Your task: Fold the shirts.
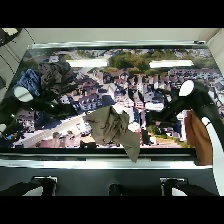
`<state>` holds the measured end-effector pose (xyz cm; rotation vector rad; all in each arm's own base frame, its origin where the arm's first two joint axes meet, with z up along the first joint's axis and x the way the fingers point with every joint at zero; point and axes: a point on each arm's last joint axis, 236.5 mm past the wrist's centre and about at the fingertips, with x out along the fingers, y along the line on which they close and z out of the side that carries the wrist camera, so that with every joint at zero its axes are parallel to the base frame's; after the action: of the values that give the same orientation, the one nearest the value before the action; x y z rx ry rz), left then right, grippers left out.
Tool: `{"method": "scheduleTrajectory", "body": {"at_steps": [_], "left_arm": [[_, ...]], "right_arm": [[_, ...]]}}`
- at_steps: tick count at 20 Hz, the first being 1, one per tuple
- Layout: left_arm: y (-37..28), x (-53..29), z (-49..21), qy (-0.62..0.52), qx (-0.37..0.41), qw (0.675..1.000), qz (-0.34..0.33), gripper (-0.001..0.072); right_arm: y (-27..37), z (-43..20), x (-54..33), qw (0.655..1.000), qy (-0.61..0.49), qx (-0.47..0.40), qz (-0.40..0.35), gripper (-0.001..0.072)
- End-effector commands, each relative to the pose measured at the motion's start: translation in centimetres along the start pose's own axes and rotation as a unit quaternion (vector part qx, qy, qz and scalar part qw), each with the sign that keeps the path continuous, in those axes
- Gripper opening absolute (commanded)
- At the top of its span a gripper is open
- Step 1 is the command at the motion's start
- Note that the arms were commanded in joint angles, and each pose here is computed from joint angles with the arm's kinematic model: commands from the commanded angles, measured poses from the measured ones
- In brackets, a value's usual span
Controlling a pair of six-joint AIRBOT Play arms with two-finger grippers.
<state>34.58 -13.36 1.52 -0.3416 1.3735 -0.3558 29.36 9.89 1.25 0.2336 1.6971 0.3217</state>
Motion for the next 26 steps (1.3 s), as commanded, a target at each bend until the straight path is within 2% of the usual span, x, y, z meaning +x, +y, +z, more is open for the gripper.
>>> {"method": "scheduleTrajectory", "body": {"at_steps": [1,3,5,6,13,15,16,18,19,20,23,26], "left_arm": [[2.3,5.4,-1.4,0.001,-0.06,0.998,-0.006,0.0654],[2.7,7.6,-1.2,-0.002,-0.069,0.998,-0.003,0.0651],[2.1,9.3,-0.7,-0.005,-0.084,0.996,-0.017,0.0564],[1.5,10.1,-0.5,-0.006,-0.095,0.995,-0.029,0.0554],[-0.8,13.2,0.5,-0.026,-0.109,0.992,-0.057,0.0536],[-1.6,13.9,0.3,-0.021,-0.121,0.99,-0.069,0.0448],[-1.8,14.3,-0.1,-0.015,-0.121,0.99,-0.069,0.0436],[-1.9,14.9,-0.5,-0.006,-0.124,0.99,-0.069,0.0213],[-1.9,14.9,-0.5,-0.006,-0.125,0.99,-0.069,0.0058],[-1.9,14.8,-0.4,-0.008,-0.125,0.99,-0.07,0.0036],[-2.2,14.5,-0.7,-0.002,-0.115,0.991,-0.073,0.0034],[-2.5,14.1,-1.0,0.003,-0.11,0.991,-0.077,0.0034]], "right_arm": [[0.2,-2.1,3.1,0.998,0.054,0.012,0.03,0.0675],[0.0,-2.9,4.0,0.997,0.068,0.018,0.031,0.0675],[-0.2,-2.8,4.6,0.997,0.065,0.022,0.031,0.0675],[-0.3,-2.5,4.8,0.998,0.057,0.024,0.03,0.0675],[0.8,-2.4,5.3,0.996,0.056,0.032,0.059,0.0677],[0.9,-2.8,6.3,0.995,0.06,0.042,0.067,0.0677],[0.7,-3.2,6.9,0.994,0.066,0.047,0.069,0.0677],[0.8,-4.0,8.0,0.992,0.076,0.061,0.08,0.0677],[1.2,-4.1,8.6,0.99,0.075,0.07,0.092,0.0677],[1.8,-4.1,9.2,0.988,0.071,0.08,0.111,0.0677],[3.2,-3.8,11.2,0.979,0.052,0.114,0.161,0.0677],[2.9,-4.7,13.5,0.971,0.068,0.152,0.171,0.0675]]}}
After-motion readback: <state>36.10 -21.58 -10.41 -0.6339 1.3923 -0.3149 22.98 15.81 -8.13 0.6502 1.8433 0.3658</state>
